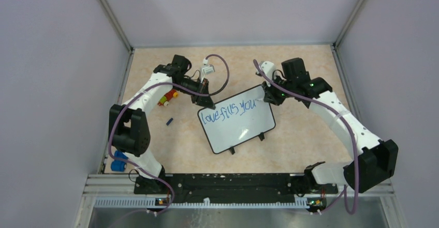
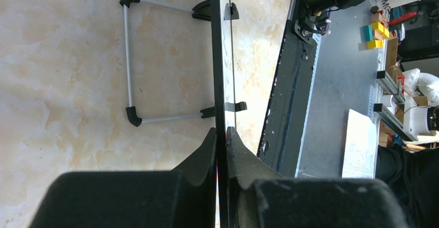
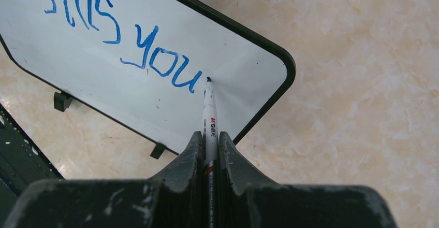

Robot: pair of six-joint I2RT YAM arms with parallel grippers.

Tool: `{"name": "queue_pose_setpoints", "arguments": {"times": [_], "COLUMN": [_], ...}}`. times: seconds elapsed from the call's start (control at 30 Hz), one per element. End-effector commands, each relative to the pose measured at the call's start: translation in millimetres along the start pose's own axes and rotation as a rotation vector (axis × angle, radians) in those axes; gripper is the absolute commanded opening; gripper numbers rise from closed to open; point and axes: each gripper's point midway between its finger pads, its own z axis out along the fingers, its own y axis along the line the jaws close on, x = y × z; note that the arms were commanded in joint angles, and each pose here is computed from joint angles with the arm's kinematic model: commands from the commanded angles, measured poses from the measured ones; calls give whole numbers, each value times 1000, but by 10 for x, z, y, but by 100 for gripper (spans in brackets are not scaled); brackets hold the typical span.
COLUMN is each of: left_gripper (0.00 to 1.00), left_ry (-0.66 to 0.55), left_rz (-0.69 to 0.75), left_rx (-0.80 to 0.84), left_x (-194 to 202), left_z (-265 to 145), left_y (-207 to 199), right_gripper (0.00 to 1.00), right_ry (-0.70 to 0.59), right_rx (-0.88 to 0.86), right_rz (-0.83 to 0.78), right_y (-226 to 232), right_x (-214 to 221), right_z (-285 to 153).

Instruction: Write a sentence on the whiteboard

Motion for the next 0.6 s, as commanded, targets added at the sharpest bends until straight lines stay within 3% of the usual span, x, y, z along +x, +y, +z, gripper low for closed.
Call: {"name": "queue_pose_setpoints", "arguments": {"times": [0.0,0.57], "left_gripper": [0,0], "left_ry": [-9,-9], "left_rz": [47,51], "left_rx": [42,41], "left_x": [-43,-49], "left_z": [19,17], "left_y": [-104,-102], "right_gripper": [0,0], "right_ry": [-55,22], "right_rx": [76,17], "right_rz": [-28,-4], "right_y": [-210,-39], "right_x": [-206,222], "right_z": [-62,13]}}
